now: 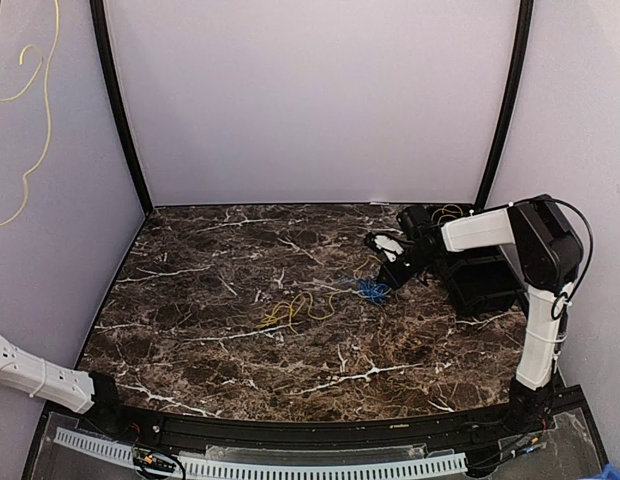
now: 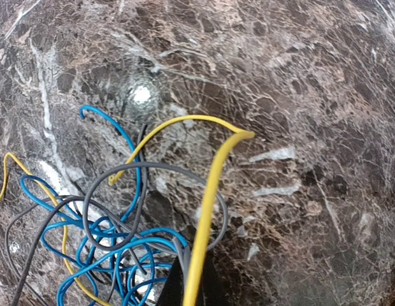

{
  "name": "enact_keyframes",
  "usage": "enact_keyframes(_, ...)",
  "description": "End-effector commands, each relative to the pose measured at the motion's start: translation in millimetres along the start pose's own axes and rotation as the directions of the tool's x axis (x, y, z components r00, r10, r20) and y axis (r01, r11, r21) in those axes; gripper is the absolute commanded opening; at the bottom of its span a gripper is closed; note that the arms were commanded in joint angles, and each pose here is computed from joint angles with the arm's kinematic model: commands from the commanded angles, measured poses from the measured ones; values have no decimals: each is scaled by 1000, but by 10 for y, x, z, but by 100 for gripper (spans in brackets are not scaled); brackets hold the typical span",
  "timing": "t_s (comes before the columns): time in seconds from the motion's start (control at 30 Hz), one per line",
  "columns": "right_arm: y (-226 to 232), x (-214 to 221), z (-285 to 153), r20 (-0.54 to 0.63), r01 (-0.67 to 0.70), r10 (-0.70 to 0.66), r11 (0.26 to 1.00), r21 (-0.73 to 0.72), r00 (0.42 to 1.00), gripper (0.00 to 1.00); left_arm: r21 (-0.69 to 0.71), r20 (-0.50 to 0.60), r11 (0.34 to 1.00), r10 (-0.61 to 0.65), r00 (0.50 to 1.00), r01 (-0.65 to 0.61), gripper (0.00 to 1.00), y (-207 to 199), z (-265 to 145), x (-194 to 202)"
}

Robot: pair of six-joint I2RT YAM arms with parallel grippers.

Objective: Untangle the cables

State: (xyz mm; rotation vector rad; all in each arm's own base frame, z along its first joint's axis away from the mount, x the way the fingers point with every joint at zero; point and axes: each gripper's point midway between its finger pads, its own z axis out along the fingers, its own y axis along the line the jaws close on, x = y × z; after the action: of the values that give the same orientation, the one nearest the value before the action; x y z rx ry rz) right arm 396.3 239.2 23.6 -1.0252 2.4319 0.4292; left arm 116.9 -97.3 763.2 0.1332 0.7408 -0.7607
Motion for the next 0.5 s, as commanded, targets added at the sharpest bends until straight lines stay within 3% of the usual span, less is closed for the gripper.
enact_keyframes(0.0, -138, -47, -303, -12, 23, -23, 998, 65, 1000, 8, 51, -62, 999, -13, 998, 16, 0, -171, 118, 432)
enact_keyframes(0.1, 75, -349, -743, 81, 93, -94, 996, 8, 992, 30, 39, -154, 999, 3, 988, 3, 0, -194, 68, 1017)
enact_keyframes(0.2, 328, -604, -1174, 175, 195, -187, 980, -31, 967, 42, 3, -202, 1000, -12, 979, 13, 0, -132, -81, 1386)
enact_keyframes(0.3, 541, -805, -1546, 241, 264, -244, 963, -54, 939, 50, -36, -270, 999, -20, 963, 11, 0, -73, -278, 1946)
enact_keyframes(0.47, 884, -1063, -1990, 315, 364, -318, 926, -98, 894, 53, -72, -362, 997, -41, 931, 16, 0, -30, -559, 2702)
